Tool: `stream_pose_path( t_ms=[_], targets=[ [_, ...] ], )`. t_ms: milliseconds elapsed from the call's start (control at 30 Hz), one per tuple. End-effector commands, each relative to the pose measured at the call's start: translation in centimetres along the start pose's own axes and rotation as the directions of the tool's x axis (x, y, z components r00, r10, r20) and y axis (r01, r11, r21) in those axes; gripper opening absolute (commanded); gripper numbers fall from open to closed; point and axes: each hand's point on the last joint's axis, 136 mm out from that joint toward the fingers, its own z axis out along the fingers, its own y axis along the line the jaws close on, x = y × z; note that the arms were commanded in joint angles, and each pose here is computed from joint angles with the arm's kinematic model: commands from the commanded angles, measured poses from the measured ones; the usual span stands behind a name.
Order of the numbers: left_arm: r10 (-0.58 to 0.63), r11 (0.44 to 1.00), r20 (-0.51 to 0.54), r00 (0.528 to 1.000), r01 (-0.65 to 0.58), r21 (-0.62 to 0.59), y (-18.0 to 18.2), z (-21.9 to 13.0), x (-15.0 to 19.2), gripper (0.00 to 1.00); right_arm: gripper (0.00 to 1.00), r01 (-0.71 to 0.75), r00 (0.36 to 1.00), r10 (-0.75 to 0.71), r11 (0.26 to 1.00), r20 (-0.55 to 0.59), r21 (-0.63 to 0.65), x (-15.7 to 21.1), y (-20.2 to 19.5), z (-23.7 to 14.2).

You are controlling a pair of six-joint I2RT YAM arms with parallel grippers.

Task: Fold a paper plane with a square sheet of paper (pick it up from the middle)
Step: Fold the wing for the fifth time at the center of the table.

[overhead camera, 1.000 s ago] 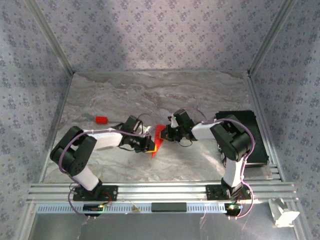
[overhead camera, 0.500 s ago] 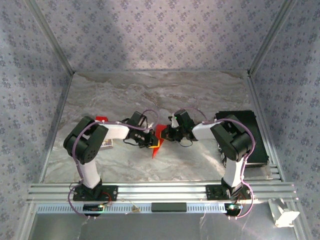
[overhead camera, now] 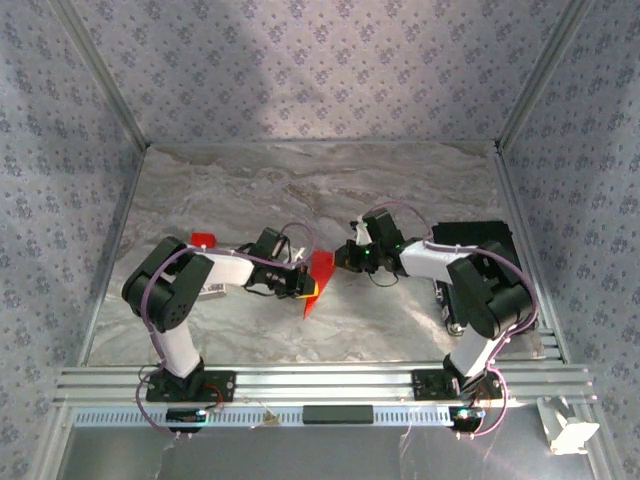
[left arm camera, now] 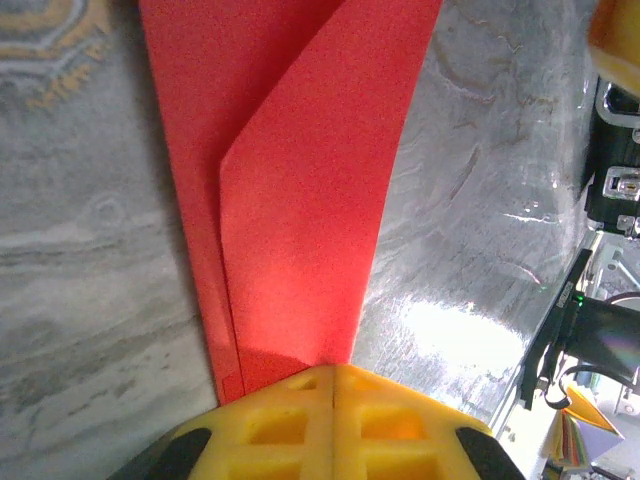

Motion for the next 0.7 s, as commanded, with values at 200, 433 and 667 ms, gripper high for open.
stream_pose_path(
  t_ms=[200, 433, 667],
  targets=[
    [-0.088, 0.991, -0.069, 0.994, 0.08, -0.109, 3.2, 0.6, 2.4, 0.0, 0.07, 0.045, 0.991, -0.043, 0.999, -0.123, 0.017, 3.0, 0.5, 4.2],
    [-0.098, 0.99, -0.073, 0.993, 0.089, -0.11, 3.5, 0.8, 2.7, 0.0, 0.06, -0.03, 0.994, 0.035, 0.998, -0.099, 0.052, 2.0, -2.5, 4.4],
    [-0.095, 0.989, -0.093, 0.991, 0.084, -0.118, 3.5, 1.5, 3.4, 0.0, 0.06, -0.139, 0.99, 0.142, 0.985, -0.025, 0.098, -1.1, -5.3, 2.8]
  ],
)
